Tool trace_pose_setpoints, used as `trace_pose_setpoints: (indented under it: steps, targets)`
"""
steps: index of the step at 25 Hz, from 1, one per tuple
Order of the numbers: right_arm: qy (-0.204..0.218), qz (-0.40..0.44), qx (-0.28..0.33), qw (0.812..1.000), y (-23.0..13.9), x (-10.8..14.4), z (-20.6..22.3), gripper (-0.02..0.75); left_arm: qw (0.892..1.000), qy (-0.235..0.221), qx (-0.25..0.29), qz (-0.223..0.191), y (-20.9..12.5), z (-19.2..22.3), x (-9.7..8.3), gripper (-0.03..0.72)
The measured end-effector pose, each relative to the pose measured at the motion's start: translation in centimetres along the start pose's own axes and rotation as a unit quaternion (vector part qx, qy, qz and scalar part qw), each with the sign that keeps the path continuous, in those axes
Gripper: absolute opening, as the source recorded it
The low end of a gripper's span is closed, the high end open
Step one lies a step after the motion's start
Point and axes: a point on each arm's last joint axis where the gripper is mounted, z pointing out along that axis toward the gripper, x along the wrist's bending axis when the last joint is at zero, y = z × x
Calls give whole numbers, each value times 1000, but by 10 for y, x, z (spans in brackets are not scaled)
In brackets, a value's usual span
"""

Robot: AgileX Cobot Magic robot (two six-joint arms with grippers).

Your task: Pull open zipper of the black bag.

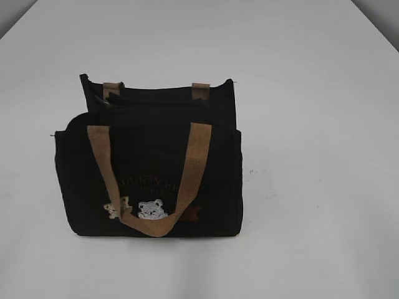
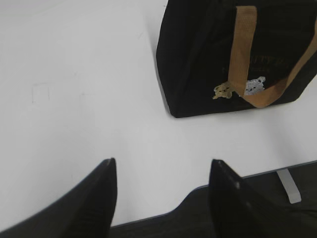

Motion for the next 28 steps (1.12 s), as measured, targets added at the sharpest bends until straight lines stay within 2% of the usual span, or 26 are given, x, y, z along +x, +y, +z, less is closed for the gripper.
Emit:
trace_pose_setpoints:
  steps: [4,7,11,28]
  targets:
    - [-13,-10,-95,995,-19,4,-13,530,1000,3,-27,3,-18,0,-1,444]
    - [-17,-13,-126,992,-24,5,-18,530,999,9,-51,6,-20,-4,0,444]
    - [-17,-13,-129,991,-24,5,-18,530,997,11,-82,4,-17,2,1,444]
    - [-18,-11,-132,991,-23,5,-18,530,996,10,-83,2,-15,6,1,399]
